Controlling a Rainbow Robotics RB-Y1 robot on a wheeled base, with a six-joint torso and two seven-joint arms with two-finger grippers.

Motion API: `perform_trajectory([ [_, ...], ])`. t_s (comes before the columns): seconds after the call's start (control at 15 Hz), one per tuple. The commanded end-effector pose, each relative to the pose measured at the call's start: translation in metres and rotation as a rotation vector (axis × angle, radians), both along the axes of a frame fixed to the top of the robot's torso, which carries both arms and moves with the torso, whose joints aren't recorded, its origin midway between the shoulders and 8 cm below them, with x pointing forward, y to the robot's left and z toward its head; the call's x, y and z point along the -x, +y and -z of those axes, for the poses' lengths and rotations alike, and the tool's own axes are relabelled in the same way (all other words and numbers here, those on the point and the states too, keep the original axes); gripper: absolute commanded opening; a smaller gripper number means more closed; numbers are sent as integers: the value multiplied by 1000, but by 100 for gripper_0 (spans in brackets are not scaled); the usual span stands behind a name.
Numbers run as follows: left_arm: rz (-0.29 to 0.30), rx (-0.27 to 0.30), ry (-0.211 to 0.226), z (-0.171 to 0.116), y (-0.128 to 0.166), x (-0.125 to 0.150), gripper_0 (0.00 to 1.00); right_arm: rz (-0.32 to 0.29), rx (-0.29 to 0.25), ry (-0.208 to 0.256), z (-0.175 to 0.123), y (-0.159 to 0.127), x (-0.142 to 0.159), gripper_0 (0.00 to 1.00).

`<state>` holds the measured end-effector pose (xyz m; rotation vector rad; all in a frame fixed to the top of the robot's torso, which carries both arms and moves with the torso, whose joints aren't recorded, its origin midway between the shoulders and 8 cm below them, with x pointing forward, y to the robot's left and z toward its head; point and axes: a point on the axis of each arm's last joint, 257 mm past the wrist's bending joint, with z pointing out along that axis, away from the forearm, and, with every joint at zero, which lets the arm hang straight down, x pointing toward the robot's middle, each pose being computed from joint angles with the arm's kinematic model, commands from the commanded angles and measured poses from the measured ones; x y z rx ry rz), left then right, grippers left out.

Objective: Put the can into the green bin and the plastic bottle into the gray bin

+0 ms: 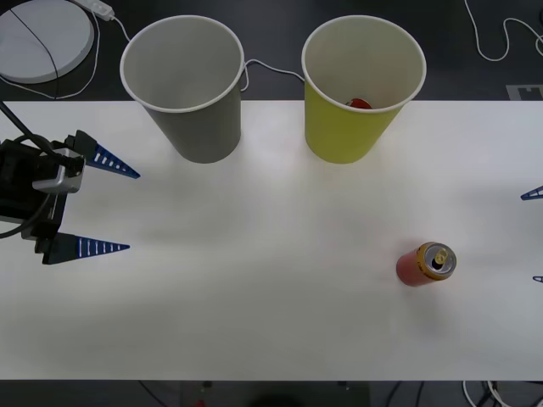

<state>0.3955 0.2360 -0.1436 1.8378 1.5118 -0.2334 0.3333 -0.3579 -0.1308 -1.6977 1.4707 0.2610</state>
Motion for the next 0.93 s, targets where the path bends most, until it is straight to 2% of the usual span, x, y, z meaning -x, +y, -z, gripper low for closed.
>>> perform_trajectory([
  [0.07, 0, 0, 0, 0, 0, 0, 100, 0, 0, 0, 0, 0, 0, 100],
  [0.2, 0, 0, 0, 0, 0, 0, 100, 0, 0, 0, 0, 0, 0, 100],
  [0.27, 0, 0, 0, 0, 0, 0, 100, 17, -32, 4, 1, 0, -1, 100],
  [0.47, 0, 0, 0, 0, 0, 0, 100, 19, -42, 2, -3, -3, -3, 100],
  [0.67, 0, 0, 0, 0, 0, 0, 100, 55, -55, 3, 2, -18, -7, 100],
  [0.93, 0, 0, 0, 0, 0, 0, 100, 63, -45, -41, 15, -42, -10, 100],
])
